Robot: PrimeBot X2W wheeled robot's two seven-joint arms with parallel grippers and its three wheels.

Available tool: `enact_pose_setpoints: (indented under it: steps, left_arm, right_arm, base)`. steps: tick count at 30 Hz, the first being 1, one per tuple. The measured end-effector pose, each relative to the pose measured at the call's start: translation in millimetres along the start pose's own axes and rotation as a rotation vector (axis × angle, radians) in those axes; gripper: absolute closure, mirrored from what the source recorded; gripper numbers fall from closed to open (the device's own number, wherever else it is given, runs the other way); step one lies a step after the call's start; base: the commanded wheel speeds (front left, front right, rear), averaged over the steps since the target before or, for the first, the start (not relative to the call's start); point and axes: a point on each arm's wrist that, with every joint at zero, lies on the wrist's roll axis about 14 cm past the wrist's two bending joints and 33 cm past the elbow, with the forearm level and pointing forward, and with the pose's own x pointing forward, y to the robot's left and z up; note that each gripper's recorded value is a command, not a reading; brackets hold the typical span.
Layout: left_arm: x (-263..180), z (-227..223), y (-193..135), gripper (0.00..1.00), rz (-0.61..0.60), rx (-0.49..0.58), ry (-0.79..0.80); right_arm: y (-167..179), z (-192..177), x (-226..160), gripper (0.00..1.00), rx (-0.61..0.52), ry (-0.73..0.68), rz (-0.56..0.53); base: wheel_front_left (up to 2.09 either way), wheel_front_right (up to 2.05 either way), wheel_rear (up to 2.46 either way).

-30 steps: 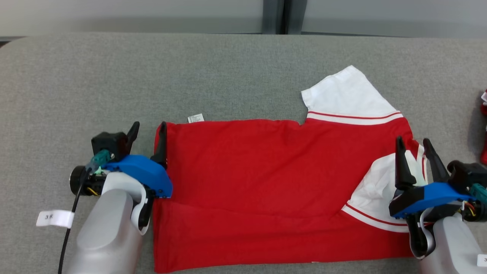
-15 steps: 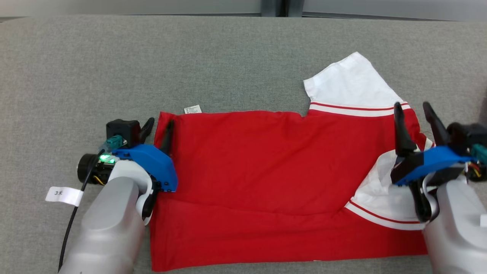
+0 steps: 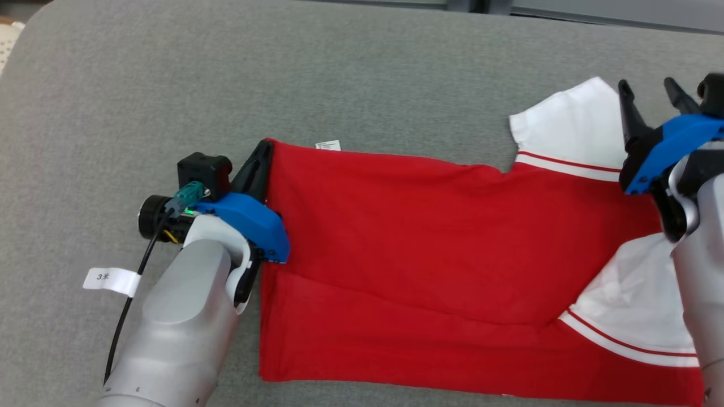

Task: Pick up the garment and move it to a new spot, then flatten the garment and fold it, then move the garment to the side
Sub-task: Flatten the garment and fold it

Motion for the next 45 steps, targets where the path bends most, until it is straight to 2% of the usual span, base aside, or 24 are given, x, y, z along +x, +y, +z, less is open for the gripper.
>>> enact_pose_setpoints:
  steps: [7, 14, 15, 16, 17, 18, 19, 22, 27, 30, 39, 43, 45]
  left_arm:
    - [-4.7, 8.5, 1.7, 1.0, -0.003, -0.01, -0.048]
    - [-8.1, 0.9, 6.2, 1.0, 0.005, -0.019, -0.046]
    - [-8.2, 0.6, 6.7, 1.0, 0.006, -0.02, -0.047]
    - [-8.4, 0.0, 7.2, 1.0, 0.007, -0.022, -0.047]
    - [-8.7, -0.7, 7.9, 1.0, 0.009, -0.023, -0.047]
    - [-8.7, -1.1, 8.2, 1.0, 0.01, -0.023, -0.046]
    - [-8.3, -1.2, 7.9, 1.0, 0.009, -0.024, -0.047]
    - [-6.0, 1.3, 7.7, 1.0, 0.007, -0.027, -0.056]
    - [-0.7, 27.9, 10.8, 1.0, 0.011, -0.019, -0.139]
    - [-1.7, 43.4, 11.5, 1.0, 0.019, -0.014, -0.189]
    - [-18.9, 50.9, 3.7, 1.0, 0.024, -0.013, -0.226]
    - [-32.9, 45.6, -0.1, 1.0, 0.033, -0.033, -0.229]
    - [-42.1, 38.7, -2.6, 1.0, 0.037, -0.045, -0.222]
  right_arm:
    - [5.5, -19.3, 32.7, 0.0, -0.042, 0.166, 0.006]
    - [6.1, -52.6, 50.9, 0.0, -0.033, 0.304, -0.01]
    - [7.2, -55.5, 52.8, 0.09, -0.03, 0.314, -0.01]
    - [8.2, -57.5, 54.5, 0.36, -0.027, 0.322, -0.011]
    - [9.3, -58.4, 56.1, 0.53, -0.023, 0.325, -0.011]
    - [10.4, -58.9, 57.0, 0.84, -0.022, 0.324, -0.01]
    - [11.4, -58.2, 57.9, 1.0, -0.022, 0.319, -0.009]
    - [11.7, -47.4, 61.4, 1.0, -0.006, 0.238, -0.015]
    - [-4.6, 12.5, 64.5, 1.0, -0.005, -0.062, -0.065]
    - [-6.2, 35.1, 57.5, 1.0, 0.01, -0.176, -0.081]
    - [-9.5, 33.2, 18.4, 1.0, 0.106, -0.22, -0.114]
    - [-17.9, 34.6, -13.0, 1.0, 0.151, -0.276, -0.136]
    - [-19.3, 19.0, -32.8, 1.0, 0.17, -0.263, -0.14]
  base:
    - [0.0, 0.0, 0.0]
    - [0.0, 0.0, 0.0]
    - [0.0, 0.0, 0.0]
    - [0.0, 0.0, 0.0]
    - [0.0, 0.0, 0.0]
    - [0.0, 0.0, 0.0]
    - [0.0, 0.0, 0.0]
    - [0.0, 0.0, 0.0]
    - [0.0, 0.0, 0.0]
    - [0.0, 0.0, 0.0]
    - [0.0, 0.0, 0.0]
    - [0.0, 0.0, 0.0]
    - [0.0, 0.0, 0.0]
